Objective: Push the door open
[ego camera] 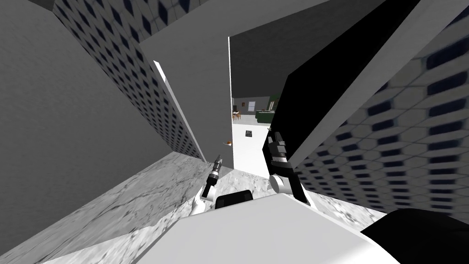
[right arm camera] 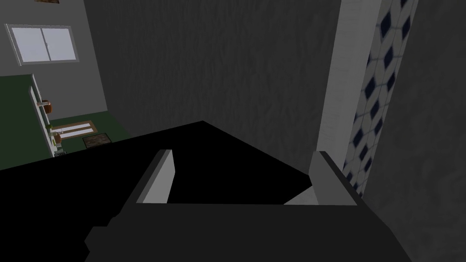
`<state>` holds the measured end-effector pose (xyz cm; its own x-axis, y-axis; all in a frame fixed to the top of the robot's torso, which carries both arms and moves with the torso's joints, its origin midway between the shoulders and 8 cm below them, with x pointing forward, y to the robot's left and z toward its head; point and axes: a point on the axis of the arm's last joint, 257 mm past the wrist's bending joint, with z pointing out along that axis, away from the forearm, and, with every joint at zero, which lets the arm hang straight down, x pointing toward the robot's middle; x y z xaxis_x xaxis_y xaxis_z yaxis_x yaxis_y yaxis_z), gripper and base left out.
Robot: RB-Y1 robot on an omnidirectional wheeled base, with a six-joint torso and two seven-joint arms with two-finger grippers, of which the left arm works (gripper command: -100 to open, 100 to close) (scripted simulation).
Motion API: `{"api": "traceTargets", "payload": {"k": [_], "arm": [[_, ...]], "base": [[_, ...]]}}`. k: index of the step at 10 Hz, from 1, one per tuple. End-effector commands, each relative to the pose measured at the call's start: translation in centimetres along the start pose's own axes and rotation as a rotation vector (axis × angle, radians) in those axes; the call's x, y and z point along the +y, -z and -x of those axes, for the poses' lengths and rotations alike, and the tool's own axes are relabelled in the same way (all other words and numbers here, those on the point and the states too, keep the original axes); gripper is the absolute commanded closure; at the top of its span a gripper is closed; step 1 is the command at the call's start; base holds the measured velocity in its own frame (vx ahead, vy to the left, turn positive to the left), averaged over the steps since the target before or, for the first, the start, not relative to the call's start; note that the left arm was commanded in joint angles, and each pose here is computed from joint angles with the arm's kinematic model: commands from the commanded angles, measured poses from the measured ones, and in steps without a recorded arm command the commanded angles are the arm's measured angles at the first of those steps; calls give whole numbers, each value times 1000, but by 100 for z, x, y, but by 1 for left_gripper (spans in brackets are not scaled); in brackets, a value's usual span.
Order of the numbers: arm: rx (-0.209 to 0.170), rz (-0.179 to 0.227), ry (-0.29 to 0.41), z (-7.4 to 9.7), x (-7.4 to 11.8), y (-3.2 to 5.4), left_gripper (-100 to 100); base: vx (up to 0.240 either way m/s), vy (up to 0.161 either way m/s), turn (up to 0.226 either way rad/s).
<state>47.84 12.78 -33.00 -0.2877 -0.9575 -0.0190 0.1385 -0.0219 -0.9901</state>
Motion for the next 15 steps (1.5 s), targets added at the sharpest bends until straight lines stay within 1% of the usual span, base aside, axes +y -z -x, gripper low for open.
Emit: {"api": "traceTargets", "payload": {"k": [1, 2, 3, 5, 6, 13, 14, 15], "arm": [[12, 18, 3, -53, 86, 10, -100], [25, 39, 6, -113, 180, 21, -100], [25, 39, 6, -113, 180, 21, -100], [37, 58, 9, -168, 261, 34, -100], [48, 74, 12, -219, 332, 46, -100], [89, 133, 24, -415, 573, 103, -100], [85, 127, 23, -402, 557, 105, -100], [81, 131, 13, -341, 575, 123, -100]], "base": [[114, 28, -7], [136, 43, -17], [92, 33, -8], [69, 20, -6], [107, 31, -12], [115, 23, -8], [62, 13, -3], [120, -45, -41]]}}
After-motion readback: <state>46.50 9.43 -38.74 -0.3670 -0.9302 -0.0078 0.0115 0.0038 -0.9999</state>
